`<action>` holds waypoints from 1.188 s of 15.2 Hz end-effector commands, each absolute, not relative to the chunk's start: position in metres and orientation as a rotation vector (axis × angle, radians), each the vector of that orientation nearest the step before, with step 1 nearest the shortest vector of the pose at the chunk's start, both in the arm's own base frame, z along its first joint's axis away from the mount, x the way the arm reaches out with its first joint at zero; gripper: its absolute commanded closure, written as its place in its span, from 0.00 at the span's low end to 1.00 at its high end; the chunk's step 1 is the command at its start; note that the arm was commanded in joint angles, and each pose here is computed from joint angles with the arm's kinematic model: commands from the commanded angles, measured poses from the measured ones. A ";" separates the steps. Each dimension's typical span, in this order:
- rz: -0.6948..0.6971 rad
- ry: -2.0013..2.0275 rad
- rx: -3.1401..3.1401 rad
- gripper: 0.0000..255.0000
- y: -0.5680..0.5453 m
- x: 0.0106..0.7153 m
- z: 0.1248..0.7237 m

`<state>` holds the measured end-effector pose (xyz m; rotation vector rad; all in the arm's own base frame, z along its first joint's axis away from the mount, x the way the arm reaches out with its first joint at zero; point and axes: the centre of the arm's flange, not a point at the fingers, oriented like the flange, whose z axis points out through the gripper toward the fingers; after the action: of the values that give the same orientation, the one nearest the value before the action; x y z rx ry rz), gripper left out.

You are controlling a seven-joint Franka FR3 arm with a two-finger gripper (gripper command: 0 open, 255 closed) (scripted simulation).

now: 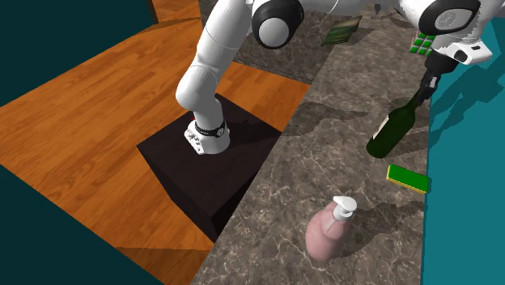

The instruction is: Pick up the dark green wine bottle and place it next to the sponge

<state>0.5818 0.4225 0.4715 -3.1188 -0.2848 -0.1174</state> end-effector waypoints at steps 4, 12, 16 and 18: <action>-0.118 -0.285 -3.118 0.00 0.422 0.582 0.472; -0.118 -0.285 -3.118 0.00 0.422 0.578 0.522; -0.118 -0.285 -3.118 0.00 0.422 0.578 0.522; -0.118 -0.285 -3.118 0.00 0.422 0.578 0.522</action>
<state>0.5780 0.4217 0.5216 -3.1183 -0.2848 -0.1185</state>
